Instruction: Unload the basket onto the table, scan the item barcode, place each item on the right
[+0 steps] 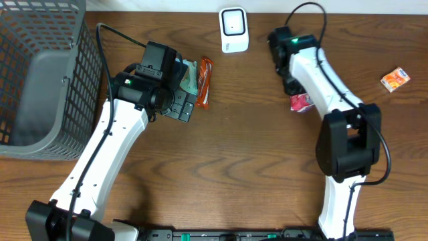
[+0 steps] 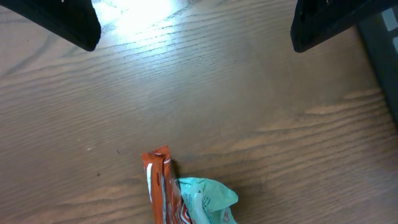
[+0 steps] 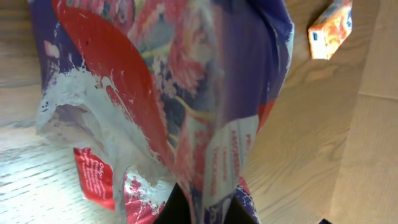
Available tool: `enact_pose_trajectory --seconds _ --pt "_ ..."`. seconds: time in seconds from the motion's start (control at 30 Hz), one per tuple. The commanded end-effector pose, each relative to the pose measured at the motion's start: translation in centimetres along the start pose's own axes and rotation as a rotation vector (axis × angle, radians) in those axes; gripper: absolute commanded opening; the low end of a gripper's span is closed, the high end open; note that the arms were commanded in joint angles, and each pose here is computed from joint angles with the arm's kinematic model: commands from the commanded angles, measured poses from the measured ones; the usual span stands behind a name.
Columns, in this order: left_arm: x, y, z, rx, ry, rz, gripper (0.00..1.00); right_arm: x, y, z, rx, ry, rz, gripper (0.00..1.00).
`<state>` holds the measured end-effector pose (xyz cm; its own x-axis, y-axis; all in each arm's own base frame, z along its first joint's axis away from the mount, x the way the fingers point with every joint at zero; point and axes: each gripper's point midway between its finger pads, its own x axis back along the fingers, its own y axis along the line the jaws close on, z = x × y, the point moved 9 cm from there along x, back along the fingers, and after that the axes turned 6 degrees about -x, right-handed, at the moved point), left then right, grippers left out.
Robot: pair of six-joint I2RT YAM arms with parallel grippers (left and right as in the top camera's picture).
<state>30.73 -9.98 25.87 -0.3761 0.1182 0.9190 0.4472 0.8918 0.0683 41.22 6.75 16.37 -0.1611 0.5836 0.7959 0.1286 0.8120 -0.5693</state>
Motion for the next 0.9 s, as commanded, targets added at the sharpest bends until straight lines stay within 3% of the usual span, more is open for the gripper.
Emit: enact_pose_trajectory --seconds 0.0,0.07,0.1,0.4,0.43,0.87 --pt "0.2 0.1 -0.2 0.016 -0.007 0.003 0.98 1.3 0.9 0.6 -0.031 -0.052 0.04 0.11" --pt "0.2 0.1 -0.2 0.016 -0.007 0.003 0.98 1.9 2.0 0.9 -0.011 -0.048 -0.01 0.32" --pt "0.2 0.1 -0.2 0.016 -0.007 0.003 0.98 2.2 2.6 1.1 -0.004 -0.045 -0.043 0.38" --pt "0.2 0.1 -0.2 0.016 -0.007 0.003 0.98 4.9 7.2 1.2 0.0 -0.004 -0.447 0.72" --pt "0.2 0.1 -0.2 0.016 -0.007 0.003 0.98 5.2 7.1 1.0 -0.003 -0.001 -0.469 0.99" --pt "0.2 0.1 -0.2 0.016 -0.007 0.003 0.98 10.7 2.0 -2.2 -0.046 -0.043 -0.607 0.99"
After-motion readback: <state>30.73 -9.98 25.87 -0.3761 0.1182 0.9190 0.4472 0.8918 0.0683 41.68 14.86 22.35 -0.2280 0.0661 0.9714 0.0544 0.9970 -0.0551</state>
